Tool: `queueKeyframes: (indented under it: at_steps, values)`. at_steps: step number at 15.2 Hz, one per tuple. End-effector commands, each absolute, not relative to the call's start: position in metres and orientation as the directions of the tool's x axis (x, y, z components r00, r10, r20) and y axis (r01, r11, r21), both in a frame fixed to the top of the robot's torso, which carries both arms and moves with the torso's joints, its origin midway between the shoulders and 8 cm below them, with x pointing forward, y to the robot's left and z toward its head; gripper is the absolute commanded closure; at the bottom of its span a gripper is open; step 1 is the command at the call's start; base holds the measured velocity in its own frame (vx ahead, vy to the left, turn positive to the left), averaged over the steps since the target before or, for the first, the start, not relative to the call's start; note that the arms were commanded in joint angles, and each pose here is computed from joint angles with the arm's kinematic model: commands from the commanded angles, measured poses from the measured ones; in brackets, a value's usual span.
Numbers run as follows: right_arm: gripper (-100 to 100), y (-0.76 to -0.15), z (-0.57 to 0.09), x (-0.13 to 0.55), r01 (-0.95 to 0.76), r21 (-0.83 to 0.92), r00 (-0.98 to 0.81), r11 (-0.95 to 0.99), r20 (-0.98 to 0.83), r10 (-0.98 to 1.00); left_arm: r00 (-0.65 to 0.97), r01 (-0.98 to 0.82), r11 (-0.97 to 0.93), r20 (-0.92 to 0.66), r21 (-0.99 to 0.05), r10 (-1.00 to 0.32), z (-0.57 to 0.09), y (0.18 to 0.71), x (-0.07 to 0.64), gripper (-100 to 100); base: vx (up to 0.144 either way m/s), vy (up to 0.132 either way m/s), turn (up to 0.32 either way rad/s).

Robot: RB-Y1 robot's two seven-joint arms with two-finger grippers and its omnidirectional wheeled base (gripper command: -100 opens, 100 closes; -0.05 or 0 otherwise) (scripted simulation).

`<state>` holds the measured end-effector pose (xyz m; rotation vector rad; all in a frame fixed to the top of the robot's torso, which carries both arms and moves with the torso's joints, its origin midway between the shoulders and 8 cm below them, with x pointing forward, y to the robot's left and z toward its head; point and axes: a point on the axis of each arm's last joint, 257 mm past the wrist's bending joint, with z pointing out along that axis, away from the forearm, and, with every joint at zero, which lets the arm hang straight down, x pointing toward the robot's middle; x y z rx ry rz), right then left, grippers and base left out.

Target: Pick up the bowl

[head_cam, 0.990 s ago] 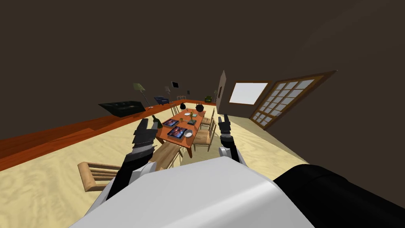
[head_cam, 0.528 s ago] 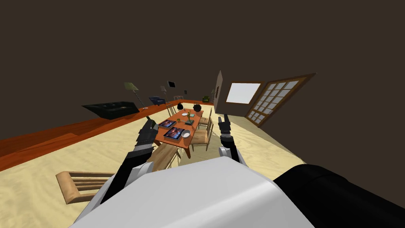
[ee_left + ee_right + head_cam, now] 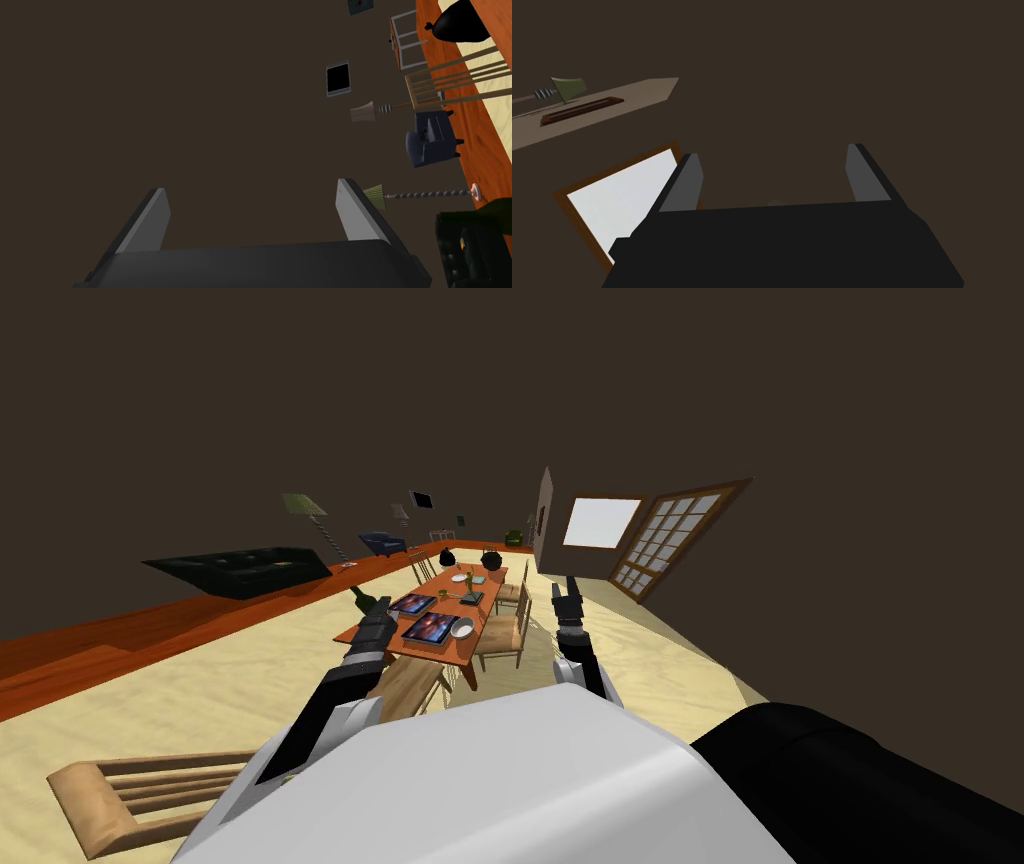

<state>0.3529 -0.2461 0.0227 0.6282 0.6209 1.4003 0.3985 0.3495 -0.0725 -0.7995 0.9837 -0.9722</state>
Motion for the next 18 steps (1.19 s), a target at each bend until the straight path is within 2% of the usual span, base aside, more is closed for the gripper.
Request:
queueKeyframes:
  at_steps: [1,18]
  values:
    - [0,-0.246,0.023,0.353,-0.688,0.722,0.071,0.068,-0.026,0.997,0.235,0.239,0.367,-0.313,-0.899,-0.920,-0.086,0.361,0.405,-100,-0.003,-0.028,-0.128]
    - [0,-0.246,0.023,0.353,-0.688,0.722,0.072,0.068,-0.026,0.997,0.272,-0.145,0.332,-0.360,-0.932,-0.892,-0.186,0.439,0.415,-100,0.001,-0.022,-0.105]
